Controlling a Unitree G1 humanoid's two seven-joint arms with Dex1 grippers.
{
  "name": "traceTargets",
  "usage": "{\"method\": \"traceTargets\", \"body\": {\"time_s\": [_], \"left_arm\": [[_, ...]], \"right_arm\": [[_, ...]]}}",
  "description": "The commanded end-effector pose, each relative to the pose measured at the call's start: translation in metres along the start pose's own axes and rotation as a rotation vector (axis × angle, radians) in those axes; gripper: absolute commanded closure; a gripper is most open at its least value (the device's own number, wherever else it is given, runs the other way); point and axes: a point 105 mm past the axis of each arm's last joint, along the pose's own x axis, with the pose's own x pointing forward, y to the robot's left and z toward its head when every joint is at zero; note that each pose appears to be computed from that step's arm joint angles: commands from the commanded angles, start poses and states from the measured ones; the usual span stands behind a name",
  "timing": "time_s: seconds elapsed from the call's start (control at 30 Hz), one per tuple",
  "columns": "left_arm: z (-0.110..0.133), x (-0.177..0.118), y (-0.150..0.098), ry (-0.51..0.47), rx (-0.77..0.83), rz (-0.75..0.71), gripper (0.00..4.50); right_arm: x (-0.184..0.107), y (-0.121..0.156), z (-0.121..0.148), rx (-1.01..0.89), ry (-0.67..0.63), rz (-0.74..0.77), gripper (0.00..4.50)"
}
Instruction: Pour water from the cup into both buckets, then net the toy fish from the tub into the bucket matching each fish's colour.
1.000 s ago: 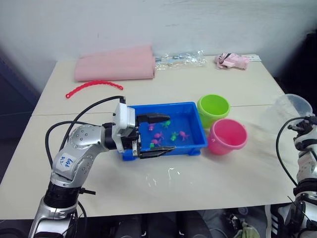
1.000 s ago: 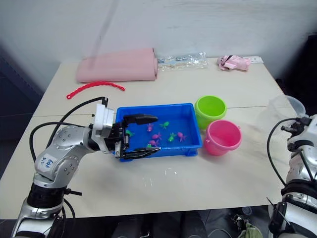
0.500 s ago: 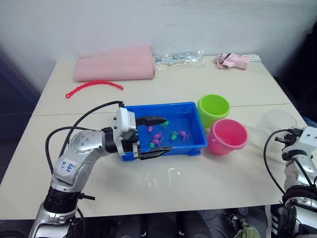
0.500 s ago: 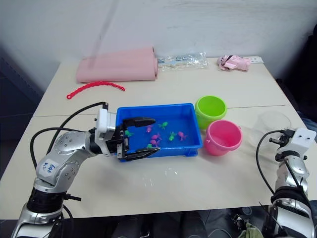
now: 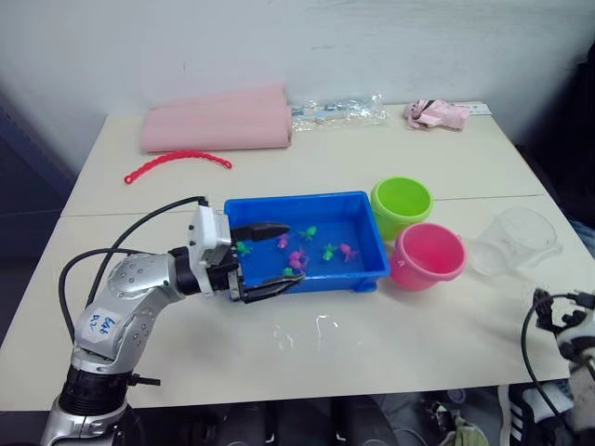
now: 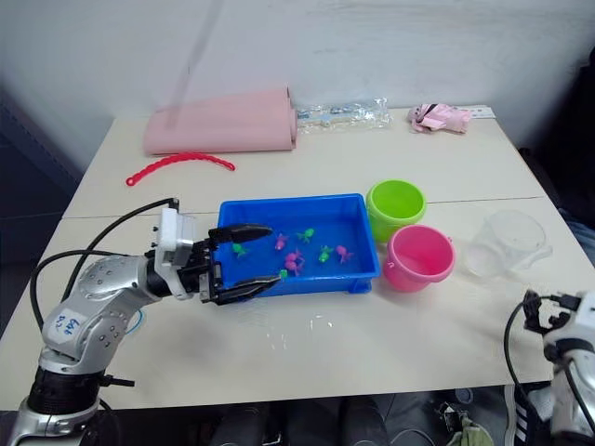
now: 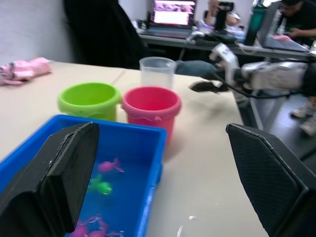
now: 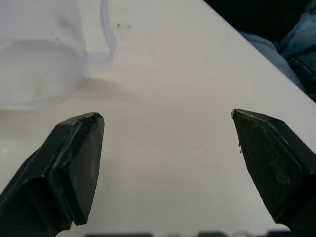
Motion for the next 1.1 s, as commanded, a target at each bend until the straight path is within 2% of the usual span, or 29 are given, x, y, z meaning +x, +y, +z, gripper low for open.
{"method": "traceTargets", "body": {"time_s": [0.03, 0.1, 0.2, 0.3, 0.4, 0.47, 0.53, 0.63, 0.77, 0.83, 0.87, 0.97, 1.03, 1.1], "left_arm": [[0.008, -0.023, 0.024, -0.05, -0.018, 0.176, 0.0], [0.011, -0.041, 0.041, -0.082, -0.048, 0.298, 0.0], [0.008, -0.07, 0.053, -0.041, -0.02, 0.412, 0.0], [0.005, -0.119, 0.063, 0.009, 0.035, 0.62, 0.0], [0.001, -0.161, 0.063, 0.014, 0.05, 0.841, 0.0], [-0.006, -0.197, 0.055, 0.05, 0.06, 1.001, 0.0], [-0.014, -0.239, 0.04, 0.098, 0.073, 1.198, 0.0], [-0.035, -0.288, 0.004, 0.187, 0.015, 1.424, 0.0], [-0.056, -0.317, -0.043, 0.29, -0.096, 1.594, 0.0], [-0.065, -0.323, -0.065, 0.357, -0.149, 1.645, 0.0], [-0.067, -0.323, -0.071, 0.359, -0.168, 1.66, 0.0], [-0.07, -0.318, -0.083, 0.376, -0.22, 1.682, 0.0], [-0.071, -0.31, -0.085, 0.421, -0.249, 1.663, 0.0], [-0.064, -0.295, -0.075, 0.408, -0.248, 1.62, 0.0]], "right_arm": [[-0.025, 0.007, 0.071, 0.022, -0.224, 0.149, 0.08], [-0.045, 0.028, 0.095, -0.019, -0.252, 0.355, 0.08], [-0.066, 0.059, 0.116, -0.062, -0.257, 0.592, 0.08], [-0.086, 0.1, 0.152, -0.103, -0.458, 0.829, 0.08], [-0.094, 0.133, 0.152, -0.183, -0.474, 1.005, 0.08], [-0.113, 0.165, 0.138, -0.384, -0.502, 1.264, 0.08], [-0.107, 0.182, 0.134, -0.39, -0.555, 1.328, 0.08], [-0.094, 0.203, 0.126, -0.366, -0.578, 1.404, 0.08], [-0.092, 0.227, 0.112, -0.325, -0.568, 1.548, 0.08], [-0.092, 0.241, 0.106, -0.318, -0.563, 1.624, 0.08], [-0.091, 0.246, 0.104, -0.318, -0.56, 1.645, 0.08], [-0.088, 0.254, 0.102, -0.299, -0.557, 1.679, 0.08], [-0.09, 0.26, 0.099, -0.292, -0.546, 1.721, 0.08], [-0.092, 0.264, 0.097, -0.294, -0.541, 1.75, 0.08]]}}
